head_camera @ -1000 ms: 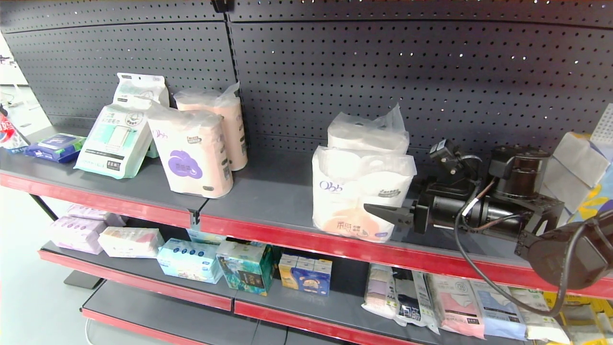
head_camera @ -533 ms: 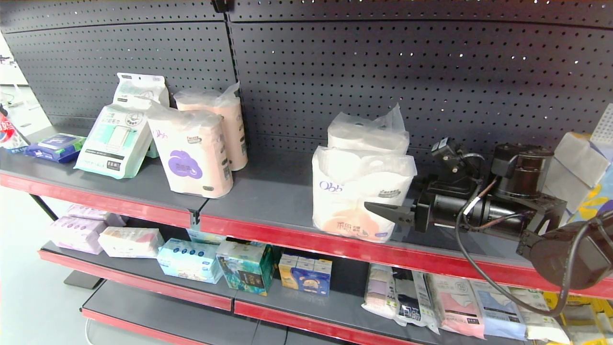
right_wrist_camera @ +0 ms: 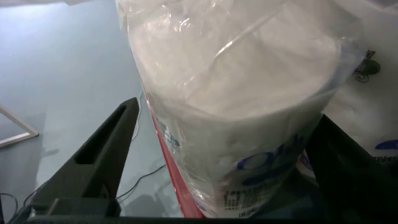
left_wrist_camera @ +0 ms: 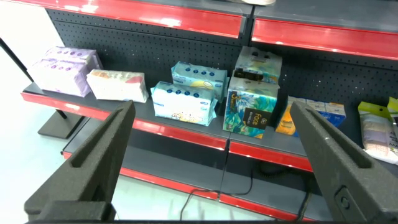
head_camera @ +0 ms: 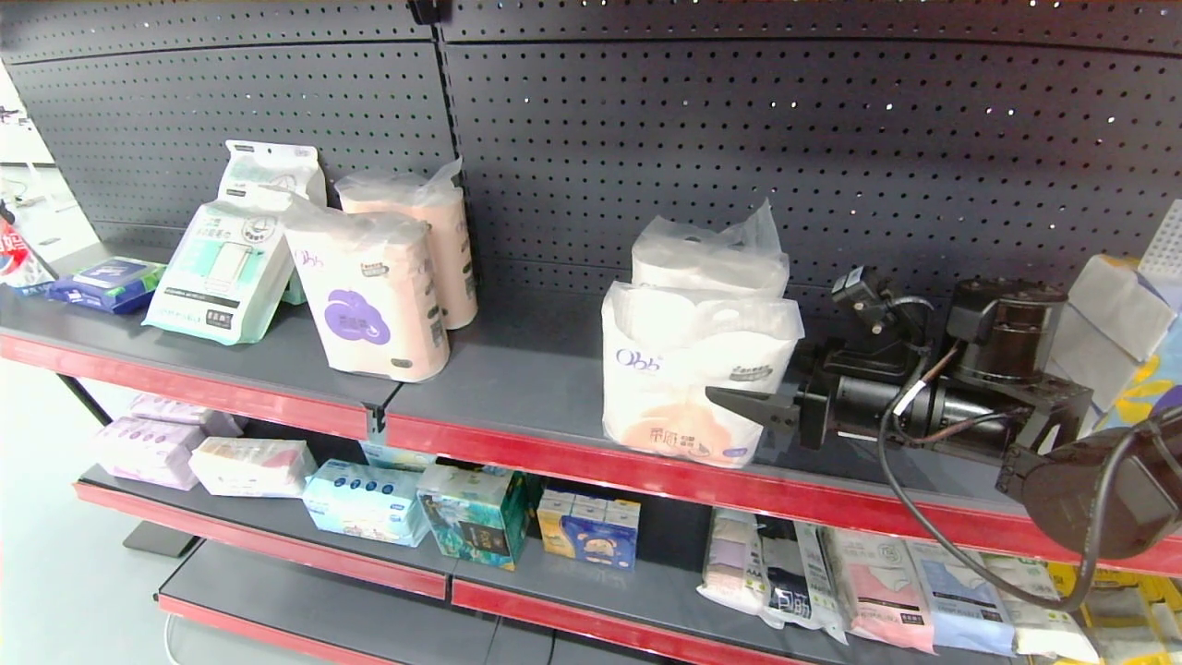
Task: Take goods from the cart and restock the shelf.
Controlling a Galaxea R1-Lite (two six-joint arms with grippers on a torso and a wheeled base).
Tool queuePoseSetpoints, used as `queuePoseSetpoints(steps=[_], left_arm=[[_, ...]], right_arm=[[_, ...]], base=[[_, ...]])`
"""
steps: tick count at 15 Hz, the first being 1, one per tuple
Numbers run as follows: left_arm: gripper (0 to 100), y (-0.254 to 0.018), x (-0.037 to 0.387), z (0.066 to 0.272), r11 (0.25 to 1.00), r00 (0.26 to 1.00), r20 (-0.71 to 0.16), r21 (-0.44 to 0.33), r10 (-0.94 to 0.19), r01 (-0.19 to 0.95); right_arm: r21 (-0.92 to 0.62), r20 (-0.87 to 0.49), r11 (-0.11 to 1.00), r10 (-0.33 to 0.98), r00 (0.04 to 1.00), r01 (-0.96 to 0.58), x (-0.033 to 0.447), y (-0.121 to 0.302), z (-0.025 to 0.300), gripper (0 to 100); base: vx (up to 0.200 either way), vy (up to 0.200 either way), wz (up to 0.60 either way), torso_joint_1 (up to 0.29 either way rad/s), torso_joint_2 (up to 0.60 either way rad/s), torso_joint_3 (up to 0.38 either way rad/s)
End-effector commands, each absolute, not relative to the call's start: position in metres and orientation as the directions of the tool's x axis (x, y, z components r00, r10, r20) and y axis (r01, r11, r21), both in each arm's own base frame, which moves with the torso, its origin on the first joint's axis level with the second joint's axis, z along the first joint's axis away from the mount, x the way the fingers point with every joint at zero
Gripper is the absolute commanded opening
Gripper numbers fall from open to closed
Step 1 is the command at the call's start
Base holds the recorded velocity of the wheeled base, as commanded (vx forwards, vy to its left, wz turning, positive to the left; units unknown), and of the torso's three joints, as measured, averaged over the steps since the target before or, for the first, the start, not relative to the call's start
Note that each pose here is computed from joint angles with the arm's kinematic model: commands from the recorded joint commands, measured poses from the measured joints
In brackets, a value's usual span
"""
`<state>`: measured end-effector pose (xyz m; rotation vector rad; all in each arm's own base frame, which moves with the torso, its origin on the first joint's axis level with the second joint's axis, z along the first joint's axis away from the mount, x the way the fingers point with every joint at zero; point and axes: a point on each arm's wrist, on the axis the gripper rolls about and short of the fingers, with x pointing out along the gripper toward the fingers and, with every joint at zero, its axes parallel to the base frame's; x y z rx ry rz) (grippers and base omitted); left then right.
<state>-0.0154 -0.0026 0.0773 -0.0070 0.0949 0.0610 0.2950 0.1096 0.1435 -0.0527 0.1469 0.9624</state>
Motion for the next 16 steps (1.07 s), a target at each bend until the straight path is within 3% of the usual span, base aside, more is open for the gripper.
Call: queuePoseSetpoints(steps=[1, 16], left_arm=[[100, -0.0026, -0.0152, 0.0773, 0.998, 0.993, -0.096, -0.004, 0.062, -0.063], [100, -0.0026, -0.0152, 0.0773, 0.998, 0.993, -0.096, -0.004, 0.061, -0.062]], right_arm=[[0.022, -0.15, 0.57, 0.814, 0.561, -0.821, 0.2954, 0.1098, 0.1428, 0], [0.022, -0.153, 0.558, 0.822, 0.549, -0.829, 0.2974, 0.1151, 0.1404, 0]], base=[[0.0, 0.0, 0.0, 0.0, 0.0, 0.0], [0.0, 0.0, 0.0, 0.0, 0.0, 0.0]])
